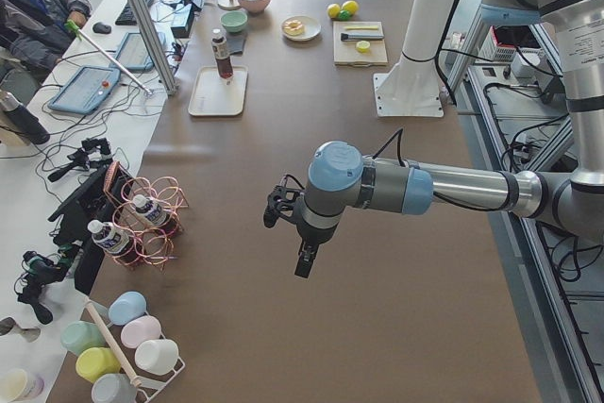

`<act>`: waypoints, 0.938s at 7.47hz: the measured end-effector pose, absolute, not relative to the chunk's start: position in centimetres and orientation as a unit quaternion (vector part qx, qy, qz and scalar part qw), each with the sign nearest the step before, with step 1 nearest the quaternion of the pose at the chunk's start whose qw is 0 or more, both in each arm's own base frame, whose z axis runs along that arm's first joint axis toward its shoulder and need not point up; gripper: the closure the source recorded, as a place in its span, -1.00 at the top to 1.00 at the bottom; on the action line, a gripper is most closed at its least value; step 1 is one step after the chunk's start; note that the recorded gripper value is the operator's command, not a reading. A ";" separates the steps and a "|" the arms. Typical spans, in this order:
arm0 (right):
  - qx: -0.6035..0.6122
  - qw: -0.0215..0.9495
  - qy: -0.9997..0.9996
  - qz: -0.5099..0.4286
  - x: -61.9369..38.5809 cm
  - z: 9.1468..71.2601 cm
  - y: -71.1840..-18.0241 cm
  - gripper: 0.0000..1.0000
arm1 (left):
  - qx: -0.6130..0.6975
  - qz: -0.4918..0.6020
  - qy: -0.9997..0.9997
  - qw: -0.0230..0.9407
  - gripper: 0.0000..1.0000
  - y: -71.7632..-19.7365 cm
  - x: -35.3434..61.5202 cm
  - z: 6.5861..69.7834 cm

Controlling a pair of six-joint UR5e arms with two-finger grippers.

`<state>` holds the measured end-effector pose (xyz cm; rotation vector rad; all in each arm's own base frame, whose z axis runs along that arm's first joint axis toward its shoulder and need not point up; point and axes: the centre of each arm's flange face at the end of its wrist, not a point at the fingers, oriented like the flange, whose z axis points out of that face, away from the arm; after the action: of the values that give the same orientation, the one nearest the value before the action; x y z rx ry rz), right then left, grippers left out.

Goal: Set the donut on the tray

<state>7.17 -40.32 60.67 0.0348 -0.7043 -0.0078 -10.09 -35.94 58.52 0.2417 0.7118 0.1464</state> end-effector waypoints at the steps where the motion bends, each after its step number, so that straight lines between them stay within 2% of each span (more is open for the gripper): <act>1: 0.013 0.938 -0.347 -0.010 5.4 59.8 -40.8 1.00 | 0.120 0.072 0.347 0.927 0.96 -36.0 -10.1 58.4; 4: 0.050 0.926 -0.372 -0.043 -0.7 56.7 -41.7 1.00 | 0.118 0.069 0.348 0.928 0.96 -36.0 -10.1 58.7; 7: 0.018 0.915 -0.400 -0.046 -8.0 56.3 -41.9 1.00 | 0.116 0.069 0.348 0.928 0.96 -36.4 -10.0 58.9</act>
<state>-8.04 -41.92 56.33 0.0370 -0.8233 -0.0938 -10.00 -36.38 58.91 0.2375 0.7131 0.1421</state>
